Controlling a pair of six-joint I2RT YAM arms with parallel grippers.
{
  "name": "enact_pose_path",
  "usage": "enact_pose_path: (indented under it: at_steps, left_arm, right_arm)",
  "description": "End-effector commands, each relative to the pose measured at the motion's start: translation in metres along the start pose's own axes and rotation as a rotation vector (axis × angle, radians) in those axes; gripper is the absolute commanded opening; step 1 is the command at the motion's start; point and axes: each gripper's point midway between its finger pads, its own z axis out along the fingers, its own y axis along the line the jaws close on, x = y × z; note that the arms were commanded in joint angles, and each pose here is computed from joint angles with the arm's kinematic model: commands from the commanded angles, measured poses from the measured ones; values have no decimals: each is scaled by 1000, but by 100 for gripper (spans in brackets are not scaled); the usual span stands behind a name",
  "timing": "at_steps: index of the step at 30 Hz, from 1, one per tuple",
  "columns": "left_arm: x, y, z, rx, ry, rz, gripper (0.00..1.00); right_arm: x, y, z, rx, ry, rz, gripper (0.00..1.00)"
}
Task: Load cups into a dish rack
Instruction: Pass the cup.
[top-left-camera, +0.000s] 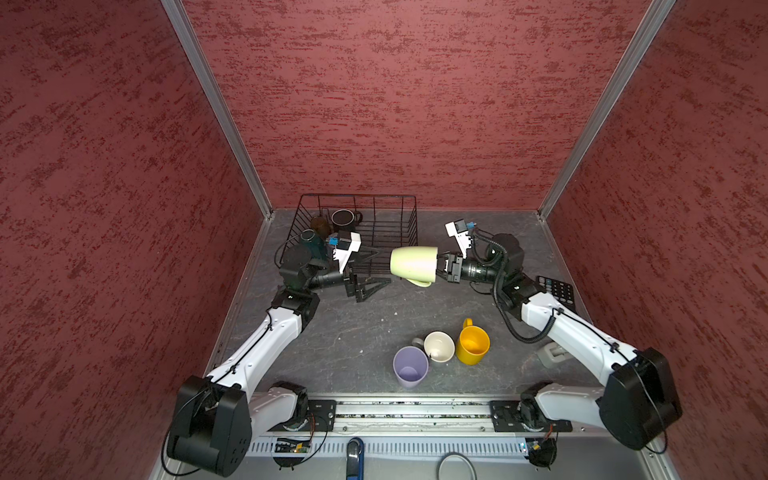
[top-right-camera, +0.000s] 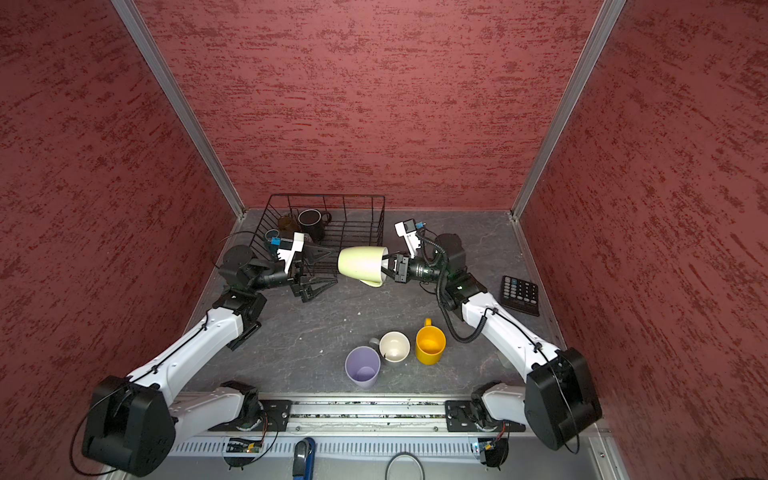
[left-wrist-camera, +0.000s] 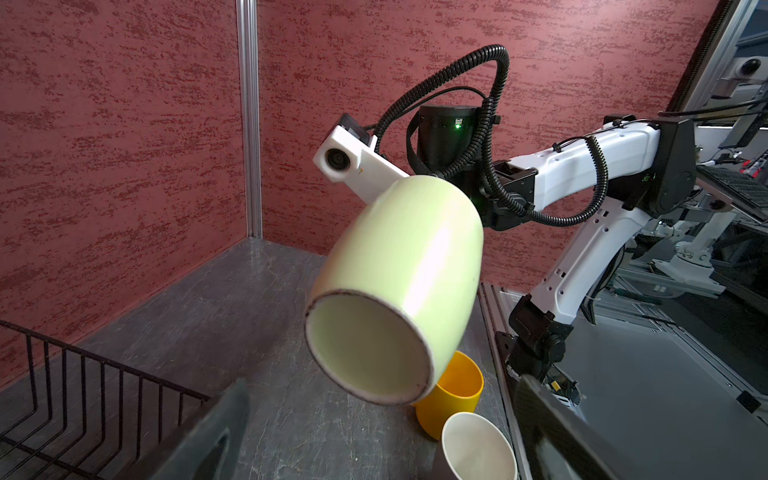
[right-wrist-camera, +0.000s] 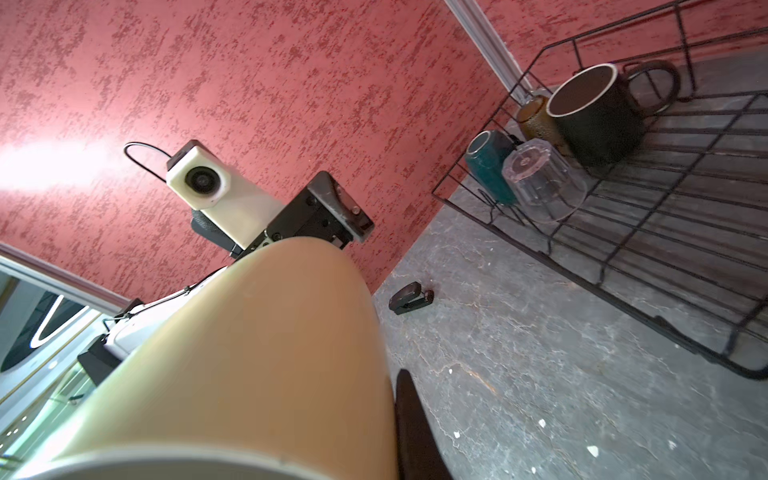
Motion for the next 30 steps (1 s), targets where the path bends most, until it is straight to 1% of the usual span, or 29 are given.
enact_pose_path:
  at_steps: [1, 8, 18, 23, 30]
  left_arm:
    - [1, -9, 3, 53, 2, 6, 100]
    - [0, -14, 4, 94, -6, -13, 100]
    - [5, -28, 10, 184, 19, -38, 100]
    - [10, -32, 15, 220, 40, -60, 98]
    - [10, -34, 17, 229, 42, -62, 95]
  right_arm:
    - [-15, 38, 4, -126, -20, -108, 0]
    - [-3, 48, 18, -183, 31, -114, 0]
    - [2, 49, 31, -234, 44, -92, 0]
    - [0, 52, 34, -264, 37, -89, 0]
    - [1, 52, 38, -282, 44, -75, 0]
